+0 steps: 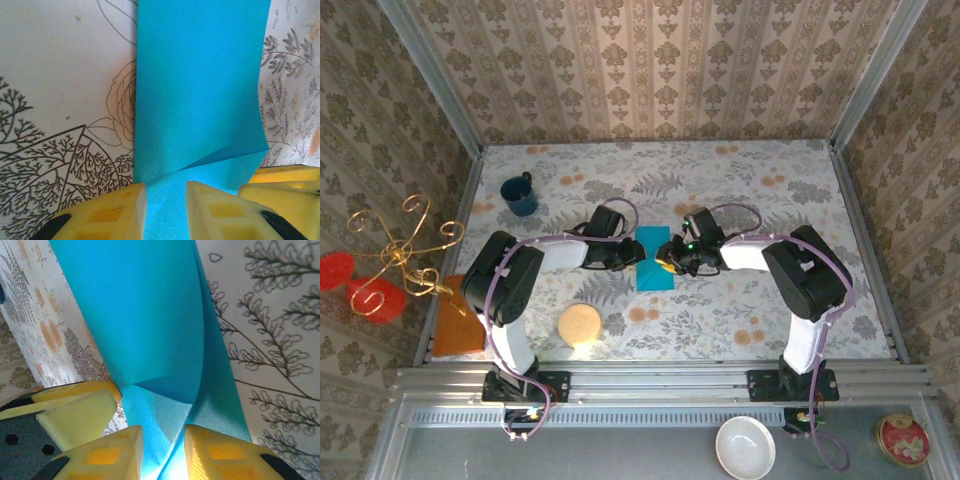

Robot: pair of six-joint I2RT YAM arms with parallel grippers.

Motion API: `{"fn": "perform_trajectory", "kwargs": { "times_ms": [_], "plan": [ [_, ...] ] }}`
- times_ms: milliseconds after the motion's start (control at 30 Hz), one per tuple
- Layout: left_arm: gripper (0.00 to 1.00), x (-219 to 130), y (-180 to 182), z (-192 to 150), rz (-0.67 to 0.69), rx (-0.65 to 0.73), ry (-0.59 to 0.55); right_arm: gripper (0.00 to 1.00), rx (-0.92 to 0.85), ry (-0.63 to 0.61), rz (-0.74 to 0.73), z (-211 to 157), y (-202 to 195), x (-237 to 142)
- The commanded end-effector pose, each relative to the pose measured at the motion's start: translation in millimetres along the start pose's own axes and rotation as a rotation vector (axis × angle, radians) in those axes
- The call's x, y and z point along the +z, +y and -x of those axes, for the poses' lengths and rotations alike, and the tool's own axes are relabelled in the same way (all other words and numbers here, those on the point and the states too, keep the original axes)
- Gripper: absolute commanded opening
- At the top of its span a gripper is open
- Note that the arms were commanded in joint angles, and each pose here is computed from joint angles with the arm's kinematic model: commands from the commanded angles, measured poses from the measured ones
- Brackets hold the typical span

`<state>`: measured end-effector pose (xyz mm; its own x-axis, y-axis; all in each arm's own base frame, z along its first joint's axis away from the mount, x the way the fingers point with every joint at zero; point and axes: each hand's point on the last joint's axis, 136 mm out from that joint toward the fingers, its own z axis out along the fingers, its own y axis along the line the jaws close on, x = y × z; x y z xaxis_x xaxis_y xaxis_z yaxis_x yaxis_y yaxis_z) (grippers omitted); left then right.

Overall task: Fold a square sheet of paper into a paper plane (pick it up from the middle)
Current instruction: Turn over the paper at the center of the table.

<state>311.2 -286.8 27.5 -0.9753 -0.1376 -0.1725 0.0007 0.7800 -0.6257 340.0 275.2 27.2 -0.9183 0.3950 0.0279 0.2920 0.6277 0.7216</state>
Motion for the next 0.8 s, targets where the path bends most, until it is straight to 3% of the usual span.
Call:
{"fn": "perform_trajectory", "kwargs": {
  "times_ms": [0,233,533,600,667,767],
  "plan": [
    [0.28,3,17,-12,0.041,-0.024,0.042,0.28,-0.037,0.02,0.025,-2,12,6],
    [0.29,-1,11,-7,0.018,-0.017,0.013,0.23,-0.094,0.015,0.039,-6,14,9],
    [0.31,-33,-6,8,-0.053,-0.016,-0.051,0.08,-0.177,-0.083,0.094,5,28,-5],
    [0.39,-45,-9,13,-0.09,-0.021,-0.078,0.07,-0.225,-0.119,0.126,10,41,-17],
    [0.56,-56,-16,16,-0.145,-0.022,-0.096,0.07,-0.274,-0.148,0.174,14,56,-32],
    [0.63,-75,-29,20,-0.218,-0.004,-0.13,0.07,-0.325,-0.182,0.252,19,79,-55]
  ]
}}
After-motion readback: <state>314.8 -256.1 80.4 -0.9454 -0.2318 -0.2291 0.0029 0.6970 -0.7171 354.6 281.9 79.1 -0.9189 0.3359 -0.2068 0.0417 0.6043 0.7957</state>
